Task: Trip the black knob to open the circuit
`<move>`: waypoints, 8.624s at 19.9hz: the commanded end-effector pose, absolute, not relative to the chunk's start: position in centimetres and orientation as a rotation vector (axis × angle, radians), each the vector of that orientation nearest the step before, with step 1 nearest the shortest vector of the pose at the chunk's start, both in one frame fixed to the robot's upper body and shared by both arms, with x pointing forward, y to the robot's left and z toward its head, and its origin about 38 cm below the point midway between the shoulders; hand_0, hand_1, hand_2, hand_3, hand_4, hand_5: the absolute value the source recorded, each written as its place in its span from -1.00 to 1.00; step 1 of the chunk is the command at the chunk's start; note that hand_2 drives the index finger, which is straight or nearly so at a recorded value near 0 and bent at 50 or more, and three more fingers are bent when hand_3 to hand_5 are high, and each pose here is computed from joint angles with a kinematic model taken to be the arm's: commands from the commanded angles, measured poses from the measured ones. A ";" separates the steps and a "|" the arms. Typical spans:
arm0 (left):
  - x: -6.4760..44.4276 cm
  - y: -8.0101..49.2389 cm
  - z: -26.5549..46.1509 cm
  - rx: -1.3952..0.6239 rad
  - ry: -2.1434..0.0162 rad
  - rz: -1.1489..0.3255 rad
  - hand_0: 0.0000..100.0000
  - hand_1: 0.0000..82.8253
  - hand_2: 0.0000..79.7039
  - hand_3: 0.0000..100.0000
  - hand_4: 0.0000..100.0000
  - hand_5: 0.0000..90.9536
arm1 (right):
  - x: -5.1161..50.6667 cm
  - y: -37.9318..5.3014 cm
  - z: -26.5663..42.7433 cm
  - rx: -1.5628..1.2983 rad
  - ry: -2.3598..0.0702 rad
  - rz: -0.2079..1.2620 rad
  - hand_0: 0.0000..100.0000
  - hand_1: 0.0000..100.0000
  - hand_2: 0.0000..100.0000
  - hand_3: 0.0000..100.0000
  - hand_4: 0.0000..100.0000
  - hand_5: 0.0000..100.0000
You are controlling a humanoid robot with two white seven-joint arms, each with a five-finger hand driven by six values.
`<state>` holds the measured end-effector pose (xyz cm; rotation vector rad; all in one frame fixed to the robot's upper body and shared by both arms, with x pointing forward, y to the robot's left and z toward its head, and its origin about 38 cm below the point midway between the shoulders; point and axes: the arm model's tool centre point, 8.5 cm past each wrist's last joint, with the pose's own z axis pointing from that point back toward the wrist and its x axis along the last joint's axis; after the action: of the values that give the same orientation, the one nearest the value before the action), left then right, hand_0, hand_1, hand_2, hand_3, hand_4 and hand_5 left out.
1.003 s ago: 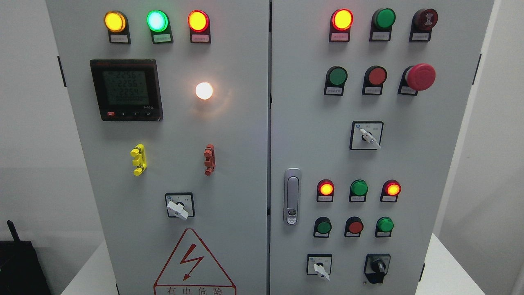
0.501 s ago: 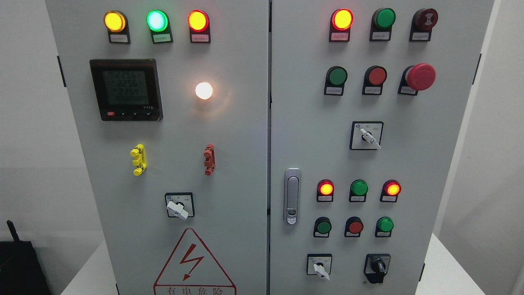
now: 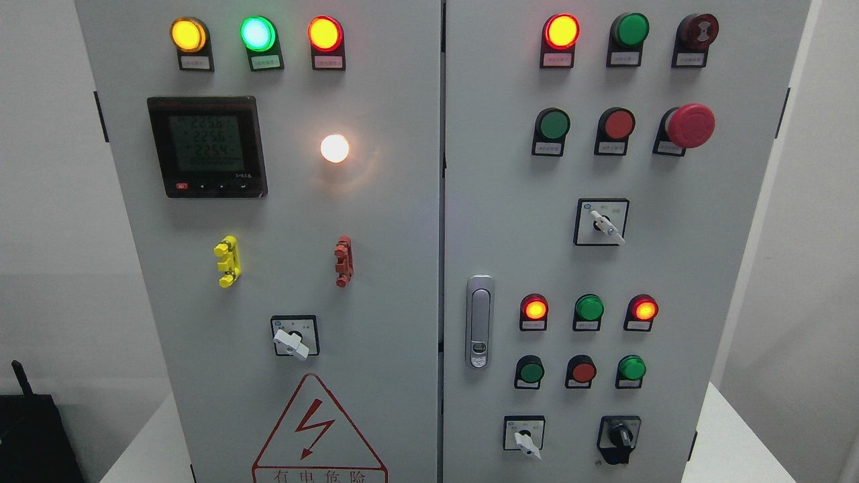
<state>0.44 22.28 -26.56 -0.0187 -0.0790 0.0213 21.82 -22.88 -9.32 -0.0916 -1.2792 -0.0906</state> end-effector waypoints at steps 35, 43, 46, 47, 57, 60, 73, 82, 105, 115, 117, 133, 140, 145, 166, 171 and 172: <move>0.6 22.2 -26.6 -0.020 -0.084 0.025 -0.76 -0.06 -1.00 -1.00 -1.00 -1.00 | 26.3 -22.1 4.9 -0.056 -1.665 -0.206 -1.00 -0.82 -1.00 1.00 1.00 1.00; 0.6 22.2 -26.6 -0.020 -0.082 0.025 -0.76 -0.06 -1.00 -1.00 -1.00 -1.00 | 28.0 -21.7 8.1 -0.030 -1.708 -0.200 -1.00 -0.84 -1.00 1.00 1.00 1.00; 0.6 22.2 -26.6 -0.020 -0.084 0.025 -0.76 -0.06 -1.00 -1.00 -1.00 -1.00 | 29.2 -21.6 9.4 -0.023 -1.725 -0.195 -1.00 -0.85 -1.00 1.00 1.00 1.00; 0.6 22.2 -26.6 -0.020 -0.084 0.025 -0.76 -0.06 -1.00 -1.00 -1.00 -1.00 | 29.4 -21.6 9.7 -0.021 -1.731 -0.196 -1.00 -0.85 -1.00 1.00 1.00 1.00; 0.7 22.2 -26.6 -0.020 -0.084 0.025 -0.76 -0.06 -1.00 -1.00 -1.00 -1.00 | 31.3 -21.5 12.5 0.001 -1.777 -0.190 -1.00 -0.86 -0.99 1.00 1.00 1.00; 0.7 22.2 -26.6 -0.020 -0.085 0.025 -0.76 -0.06 -1.00 -1.00 -1.00 -1.00 | 31.7 -21.4 12.9 0.004 -1.786 -0.189 -1.00 -0.86 -0.99 1.00 1.00 1.00; 0.6 22.2 -26.6 -0.020 -0.084 0.025 -0.76 -0.06 -1.00 -1.00 -1.00 -1.00 | 33.5 -21.2 14.0 0.011 -1.788 -0.171 -1.00 -0.87 -0.97 1.00 1.00 1.00; 0.6 22.2 -26.6 -0.020 -0.084 0.025 -0.76 -0.06 -1.00 -1.00 -1.00 -1.00 | 34.0 -21.1 13.7 0.010 -1.779 -0.168 -1.00 -0.87 -0.96 1.00 1.00 1.00; 0.6 22.2 -26.6 -0.020 -0.084 0.025 -0.76 -0.06 -1.00 -1.00 -1.00 -1.00 | 34.3 -19.4 14.1 0.065 -1.789 -0.147 -1.00 -0.86 -0.95 1.00 1.00 1.00; 0.6 22.2 -26.6 -0.020 -0.084 0.025 -0.76 -0.06 -1.00 -1.00 -1.00 -1.00 | 34.5 -18.7 14.6 0.081 -1.801 -0.143 -1.00 -0.86 -0.95 1.00 1.00 1.00; 0.6 22.2 -26.6 -0.020 -0.084 0.025 -0.76 -0.06 -1.00 -1.00 -1.00 -1.00 | 34.5 -18.3 14.6 0.089 -1.799 -0.136 -1.00 -0.86 -0.95 1.00 1.00 1.00; 0.6 22.2 -26.6 -0.020 -0.084 0.025 -0.76 -0.06 -1.00 -1.00 -1.00 -1.00 | 34.3 -17.1 14.9 0.124 -1.806 -0.114 -1.00 -0.86 -0.94 1.00 1.00 1.00; 0.6 22.2 -26.6 -0.020 -0.084 0.025 -0.76 -0.06 -1.00 -1.00 -1.00 -1.00 | 34.1 -16.7 15.3 0.136 -1.816 -0.110 -1.00 -0.86 -0.94 1.00 1.00 1.00; 0.6 22.2 -26.6 -0.020 -0.082 0.025 -0.76 -0.06 -1.00 -1.00 -1.00 -1.00 | 34.2 -16.7 15.4 0.138 -1.821 -0.109 -1.00 -0.86 -0.94 1.00 1.00 1.00; 0.7 22.2 -26.6 -0.020 -0.085 0.025 -0.76 -0.06 -1.00 -1.00 -1.00 -1.00 | 34.3 -16.4 16.0 0.145 -1.839 -0.113 -1.00 -0.85 -0.93 1.00 1.00 1.00; 0.7 22.2 -26.6 -0.020 -0.085 0.025 -0.76 -0.06 -1.00 -1.00 -1.00 -1.00 | 34.3 -16.7 15.7 0.133 -1.835 -0.102 -1.00 -0.85 -0.93 1.00 1.00 1.00; 0.6 22.2 -26.6 -0.020 -0.084 0.025 -0.76 -0.06 -1.00 -1.00 -1.00 -1.00 | 34.3 -16.8 15.7 0.131 -1.834 -0.103 -1.00 -0.85 -0.93 1.00 1.00 1.00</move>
<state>0.44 22.28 -26.56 -0.0186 -0.0789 0.0213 34.21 -18.48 13.14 0.0568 -1.7497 -0.1516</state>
